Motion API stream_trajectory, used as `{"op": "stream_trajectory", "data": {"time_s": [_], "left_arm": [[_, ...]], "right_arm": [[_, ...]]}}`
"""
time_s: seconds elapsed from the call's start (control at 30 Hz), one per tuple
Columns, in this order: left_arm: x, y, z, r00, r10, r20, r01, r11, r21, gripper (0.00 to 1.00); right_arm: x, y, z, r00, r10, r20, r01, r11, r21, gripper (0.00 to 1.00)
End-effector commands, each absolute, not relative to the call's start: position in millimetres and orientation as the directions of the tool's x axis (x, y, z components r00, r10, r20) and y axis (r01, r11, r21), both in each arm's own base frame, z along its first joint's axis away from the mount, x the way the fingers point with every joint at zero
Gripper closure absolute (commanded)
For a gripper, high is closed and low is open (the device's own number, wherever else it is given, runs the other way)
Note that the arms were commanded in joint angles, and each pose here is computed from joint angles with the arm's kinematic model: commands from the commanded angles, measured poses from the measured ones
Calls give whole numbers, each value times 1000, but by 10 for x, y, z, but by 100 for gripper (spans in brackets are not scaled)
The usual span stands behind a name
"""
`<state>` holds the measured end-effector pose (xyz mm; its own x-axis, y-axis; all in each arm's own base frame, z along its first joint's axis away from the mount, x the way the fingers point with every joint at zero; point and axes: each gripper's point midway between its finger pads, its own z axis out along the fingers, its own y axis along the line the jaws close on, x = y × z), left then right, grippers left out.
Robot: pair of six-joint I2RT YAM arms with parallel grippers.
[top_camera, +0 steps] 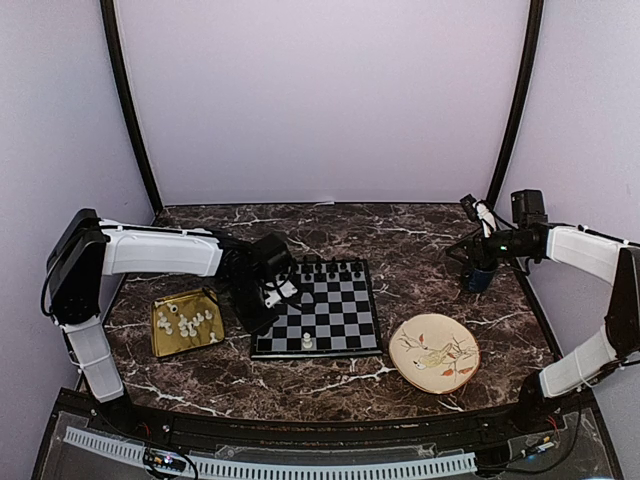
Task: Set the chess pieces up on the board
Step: Place the pawn on a2.
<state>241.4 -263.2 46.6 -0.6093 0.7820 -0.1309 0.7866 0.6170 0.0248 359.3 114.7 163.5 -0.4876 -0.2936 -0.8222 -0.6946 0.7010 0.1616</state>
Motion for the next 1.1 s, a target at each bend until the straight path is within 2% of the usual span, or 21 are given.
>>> {"op": "stream_trajectory", "data": {"time_s": [0.0, 0.17, 0.57, 0.77, 0.9, 1.07], "left_arm": [[2411, -2641, 492, -608, 785, -116, 788, 615, 31, 85], [2396, -2674, 476, -605, 788, -113, 791, 611, 20, 81], [2410, -2678, 493, -604, 788, -119, 790, 612, 34, 79], [2495, -2680, 643, -604, 779, -169, 781, 621, 74, 74], [2538, -2727, 855, -597, 764, -245, 774, 629, 76, 69], [2680, -2746, 1357, -580, 685, -441, 729, 678, 96, 67]], "right_arm": [[3583, 1134, 1677, -471, -297, -831, -698, 702, 144, 45], [3582, 1133, 1673, -471, -297, -830, -697, 702, 145, 45], [3580, 1132, 1673, -471, -298, -830, -698, 702, 144, 45], [3581, 1137, 1672, -471, -298, -830, -699, 701, 145, 45], [3582, 1138, 1658, -474, -298, -829, -699, 700, 147, 45], [3589, 1141, 1643, -479, -297, -826, -699, 698, 154, 45]]}}
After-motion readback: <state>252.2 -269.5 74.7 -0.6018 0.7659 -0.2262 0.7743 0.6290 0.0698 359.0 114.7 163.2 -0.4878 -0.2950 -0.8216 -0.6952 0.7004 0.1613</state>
